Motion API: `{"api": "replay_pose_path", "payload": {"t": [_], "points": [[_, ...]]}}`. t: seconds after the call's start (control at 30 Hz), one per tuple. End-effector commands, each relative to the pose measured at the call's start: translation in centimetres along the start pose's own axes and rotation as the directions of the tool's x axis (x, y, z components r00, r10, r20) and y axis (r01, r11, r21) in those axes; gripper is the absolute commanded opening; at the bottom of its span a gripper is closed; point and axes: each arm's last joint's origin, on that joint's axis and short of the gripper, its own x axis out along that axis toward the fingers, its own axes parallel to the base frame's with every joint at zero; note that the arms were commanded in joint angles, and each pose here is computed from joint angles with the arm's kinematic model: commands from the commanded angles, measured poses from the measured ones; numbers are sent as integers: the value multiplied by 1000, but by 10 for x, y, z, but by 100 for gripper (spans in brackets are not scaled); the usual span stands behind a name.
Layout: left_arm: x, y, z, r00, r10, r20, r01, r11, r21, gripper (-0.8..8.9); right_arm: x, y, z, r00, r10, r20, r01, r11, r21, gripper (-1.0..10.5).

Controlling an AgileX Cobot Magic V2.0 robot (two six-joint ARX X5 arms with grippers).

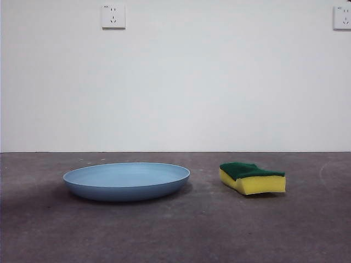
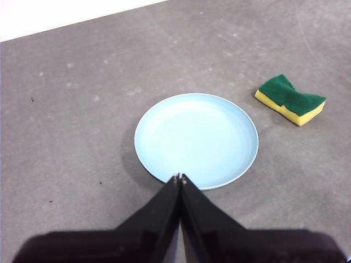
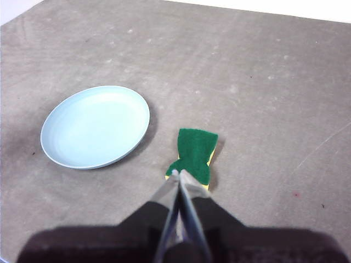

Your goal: Pick up the plate,pick up the cloth,clean the plate with the cloth

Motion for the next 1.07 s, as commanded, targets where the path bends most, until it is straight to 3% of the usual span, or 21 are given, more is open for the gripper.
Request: {"api": "replay_pose_path", "payload": {"t": [0.03,0.23,0.4,0.53,0.8,1.07], "points": [[2,-1,-1,1000,2,-5,-2,1000,-10,-4,1,0,-1,1000,-2,2,2,1000,-1,1],[1,2,0,1000,21,3,-21,1000,8,-4,1,0,-1,1000,-2,2,2,1000,-1,1],[-8,15,9,988,34,150,-20,995,-95,-4,1,0,-1,1000,-2,1,2,1000,-1,1],[-12,28,7,955,83,286,-41,988,-148,-4,1,0,-1,1000,-2,1,2,1000,-1,1],[2,39,-45,911,225,347,-159,965,-208,-3,1,0,-1,1000,-2,1,2,1000,-1,1],[31,44,-99,906,291,307,-233,949,-212,-3,1,0,-1,1000,-2,1,2,1000,-1,1]]}}
